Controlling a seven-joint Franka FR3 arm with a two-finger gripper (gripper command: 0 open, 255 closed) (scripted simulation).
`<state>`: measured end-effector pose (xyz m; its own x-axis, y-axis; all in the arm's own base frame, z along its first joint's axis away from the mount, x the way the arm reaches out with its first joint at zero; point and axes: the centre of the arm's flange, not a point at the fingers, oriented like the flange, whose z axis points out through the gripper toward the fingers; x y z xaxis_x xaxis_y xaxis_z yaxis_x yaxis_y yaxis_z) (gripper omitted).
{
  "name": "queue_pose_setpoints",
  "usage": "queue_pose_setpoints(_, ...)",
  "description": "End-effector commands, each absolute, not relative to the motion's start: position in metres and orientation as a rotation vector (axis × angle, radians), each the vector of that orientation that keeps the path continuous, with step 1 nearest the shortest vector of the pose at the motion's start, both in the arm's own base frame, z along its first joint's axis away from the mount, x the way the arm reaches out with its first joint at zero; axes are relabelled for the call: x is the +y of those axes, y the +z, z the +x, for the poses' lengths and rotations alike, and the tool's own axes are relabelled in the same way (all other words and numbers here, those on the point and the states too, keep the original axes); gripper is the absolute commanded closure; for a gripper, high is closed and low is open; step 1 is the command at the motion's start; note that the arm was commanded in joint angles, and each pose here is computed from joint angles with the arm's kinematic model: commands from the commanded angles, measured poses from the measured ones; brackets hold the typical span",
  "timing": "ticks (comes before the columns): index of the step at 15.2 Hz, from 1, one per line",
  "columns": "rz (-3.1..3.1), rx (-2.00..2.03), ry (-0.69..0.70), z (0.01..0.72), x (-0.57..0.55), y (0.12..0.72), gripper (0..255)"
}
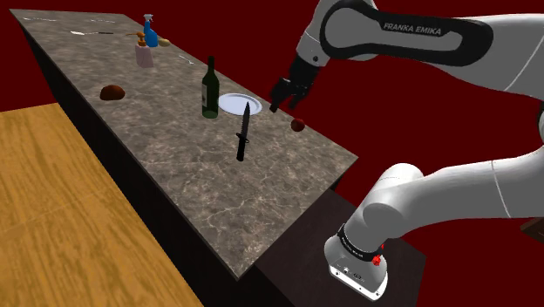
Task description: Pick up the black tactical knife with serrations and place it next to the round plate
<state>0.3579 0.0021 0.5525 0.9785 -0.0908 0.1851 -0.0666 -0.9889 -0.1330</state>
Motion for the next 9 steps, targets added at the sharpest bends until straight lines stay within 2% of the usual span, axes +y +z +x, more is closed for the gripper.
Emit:
queue_pose_setpoints(1,-2.990,0.133,-0.310,0.367,-0.007,0.528,0)
queue_pose_setpoints(9,-2.956,0.185,-0.371,0.417,-0.031,0.440,0)
